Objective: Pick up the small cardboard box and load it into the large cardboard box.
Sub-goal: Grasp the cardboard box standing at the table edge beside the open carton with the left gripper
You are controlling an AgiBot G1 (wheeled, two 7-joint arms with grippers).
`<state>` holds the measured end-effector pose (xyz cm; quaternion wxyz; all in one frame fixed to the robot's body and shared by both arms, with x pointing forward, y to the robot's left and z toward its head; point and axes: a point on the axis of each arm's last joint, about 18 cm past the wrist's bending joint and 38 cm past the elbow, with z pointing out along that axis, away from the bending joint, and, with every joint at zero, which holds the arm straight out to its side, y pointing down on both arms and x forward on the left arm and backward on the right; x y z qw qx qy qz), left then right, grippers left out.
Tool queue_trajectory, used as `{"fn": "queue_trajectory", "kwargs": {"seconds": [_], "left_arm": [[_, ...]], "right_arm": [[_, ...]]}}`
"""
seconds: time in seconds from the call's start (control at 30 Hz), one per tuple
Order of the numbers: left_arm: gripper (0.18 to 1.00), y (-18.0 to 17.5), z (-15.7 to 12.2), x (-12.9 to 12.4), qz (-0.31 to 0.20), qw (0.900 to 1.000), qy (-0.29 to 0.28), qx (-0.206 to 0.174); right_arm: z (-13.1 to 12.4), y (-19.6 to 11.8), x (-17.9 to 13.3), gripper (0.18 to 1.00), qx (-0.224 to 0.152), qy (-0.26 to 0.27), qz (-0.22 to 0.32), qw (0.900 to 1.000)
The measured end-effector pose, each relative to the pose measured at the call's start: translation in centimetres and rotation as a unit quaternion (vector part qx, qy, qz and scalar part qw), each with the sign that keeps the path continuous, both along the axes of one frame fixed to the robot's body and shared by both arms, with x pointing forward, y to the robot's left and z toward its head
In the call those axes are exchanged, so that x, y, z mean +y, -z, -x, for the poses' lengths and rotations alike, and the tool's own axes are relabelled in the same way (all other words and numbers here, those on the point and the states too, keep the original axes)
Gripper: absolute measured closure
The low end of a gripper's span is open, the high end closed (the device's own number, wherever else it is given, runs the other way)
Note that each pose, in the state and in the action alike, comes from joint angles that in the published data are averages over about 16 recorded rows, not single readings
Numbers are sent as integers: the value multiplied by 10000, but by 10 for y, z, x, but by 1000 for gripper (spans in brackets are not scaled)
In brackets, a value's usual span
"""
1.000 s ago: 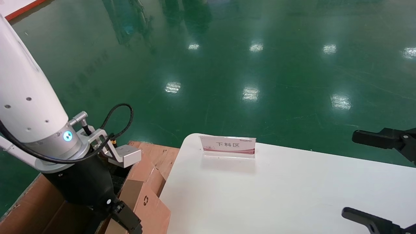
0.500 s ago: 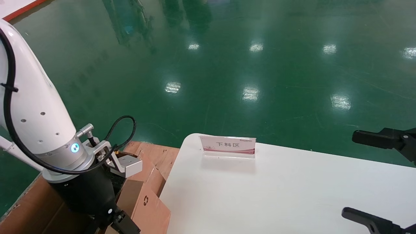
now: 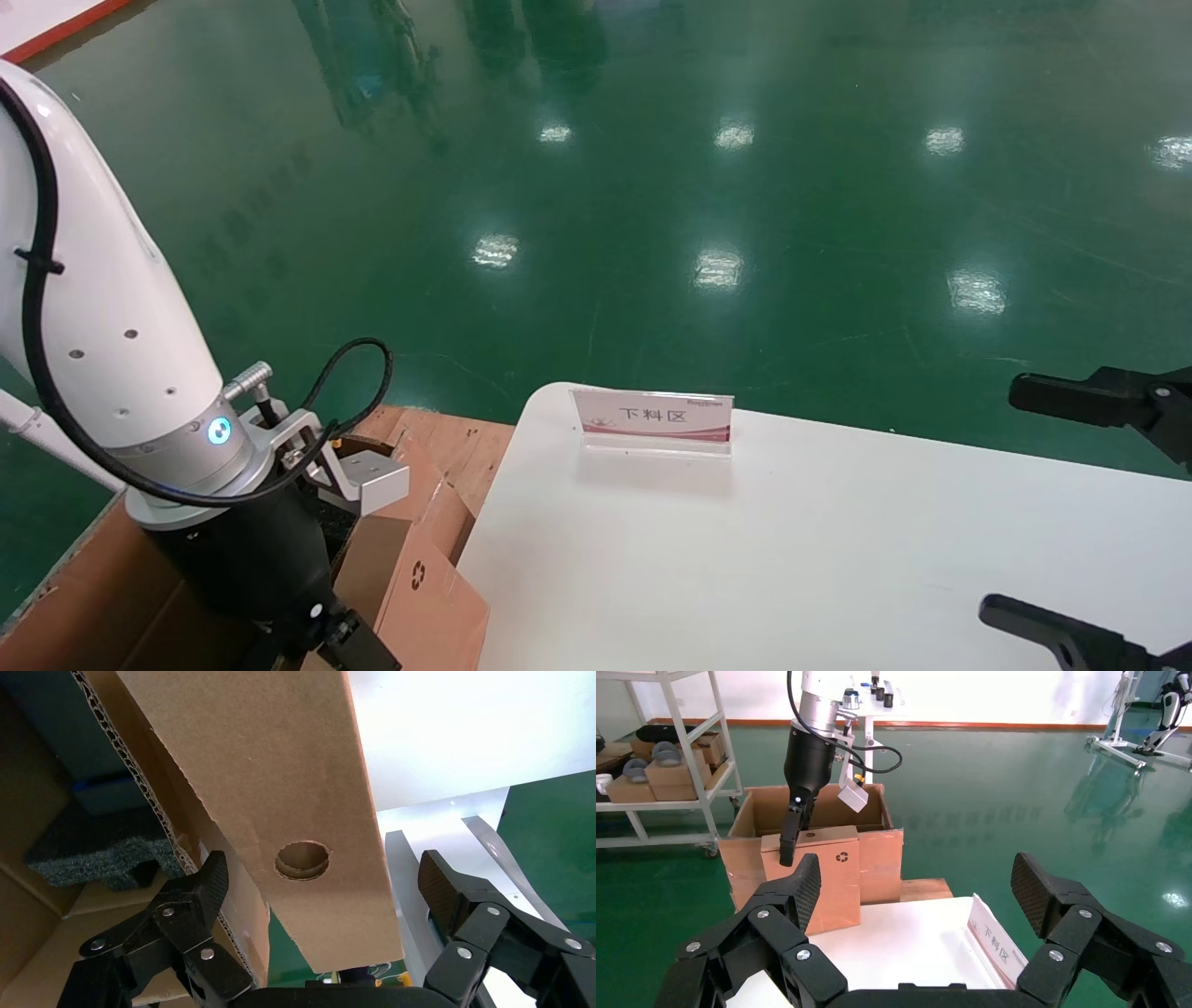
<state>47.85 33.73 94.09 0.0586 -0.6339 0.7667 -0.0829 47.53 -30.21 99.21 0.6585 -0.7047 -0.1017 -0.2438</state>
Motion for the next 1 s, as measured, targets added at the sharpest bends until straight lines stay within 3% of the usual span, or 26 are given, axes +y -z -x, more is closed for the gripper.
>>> {"fn": "queue_trajectory", "kwargs": {"seconds": [0.37,0.53,0.77,1.0], "left_arm": [[248,1,0,0,-3,10000,4,6],[286,0,0,0,-3,10000,3,0],[435,0,0,0,-2,10000,1,-8],[553,-2,0,-1,9,10000,18,-24]], "right_arm": [[0,0,0,188,0,1,-1,10000],[0,0,0,227,0,1,-1,10000],[0,0,0,281,0,1,-1,10000],[0,0,0,436,0,1,-1,10000]]}}
